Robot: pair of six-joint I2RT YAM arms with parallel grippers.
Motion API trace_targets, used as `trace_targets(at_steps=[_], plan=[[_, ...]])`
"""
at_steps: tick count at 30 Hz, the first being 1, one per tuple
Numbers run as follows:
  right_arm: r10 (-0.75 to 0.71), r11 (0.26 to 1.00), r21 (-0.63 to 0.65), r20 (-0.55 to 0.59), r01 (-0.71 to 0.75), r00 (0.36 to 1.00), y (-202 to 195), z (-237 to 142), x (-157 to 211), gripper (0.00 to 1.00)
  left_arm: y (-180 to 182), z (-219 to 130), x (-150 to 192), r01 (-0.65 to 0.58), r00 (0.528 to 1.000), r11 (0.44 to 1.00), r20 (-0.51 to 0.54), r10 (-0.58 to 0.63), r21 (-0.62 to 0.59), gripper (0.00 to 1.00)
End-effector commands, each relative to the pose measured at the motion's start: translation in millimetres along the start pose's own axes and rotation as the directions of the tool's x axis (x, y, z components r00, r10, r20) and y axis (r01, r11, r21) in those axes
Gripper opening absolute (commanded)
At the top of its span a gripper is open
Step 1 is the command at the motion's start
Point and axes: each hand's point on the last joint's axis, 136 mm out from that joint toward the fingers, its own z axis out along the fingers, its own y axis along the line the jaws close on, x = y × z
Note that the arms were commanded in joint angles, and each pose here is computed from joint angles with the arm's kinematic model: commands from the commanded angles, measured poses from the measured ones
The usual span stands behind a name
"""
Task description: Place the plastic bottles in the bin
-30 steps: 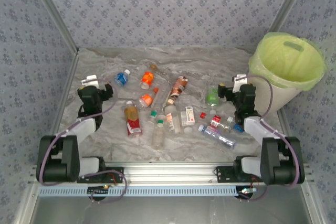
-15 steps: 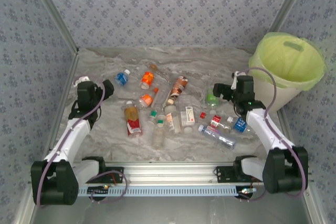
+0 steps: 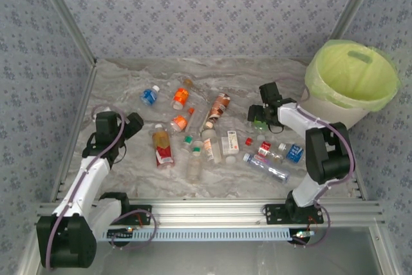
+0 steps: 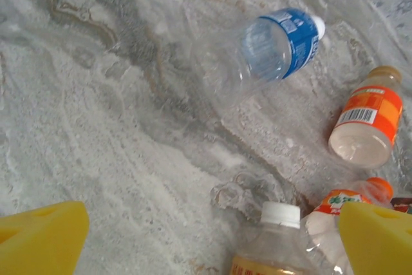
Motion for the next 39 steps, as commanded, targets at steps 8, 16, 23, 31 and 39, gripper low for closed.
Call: trace_targets(at_steps=[8, 16, 23, 31, 39], plan=[[-0.048, 0.996, 0.072, -0.042, 0.051, 0.998, 11, 32, -8, 0.70, -1, -7, 10, 0.008, 0.999, 1.000, -0.048, -0.007, 0.020, 1.00], [-0.041, 0.998, 0.057, 0.142, 0.034, 0.989, 16, -18, -42, 0.56, -6, -8, 5, 0.006, 0.999, 0.999, -0.038, -0.004, 0.035, 0.99], [-0.013, 0.997, -0.061, 0.406, 0.042, 0.914, 20, -136, -88, 0.54, -14, -8, -3, 0.026, 0.999, 0.999, -0.037, -0.024, 0.042, 1.00], [-0.010, 0.991, -0.100, 0.612, 0.089, 0.791, -22, -279, -140, 0.54, -15, 0, -8, 0.043, 0.999, 0.998, -0.025, -0.042, 0.039, 1.00], [0.030, 0.989, 0.073, 0.766, -0.132, 0.642, -117, -348, -194, 0.55, -11, 4, -6, 0.041, 0.999, 0.999, -0.032, -0.040, 0.019, 1.00]])
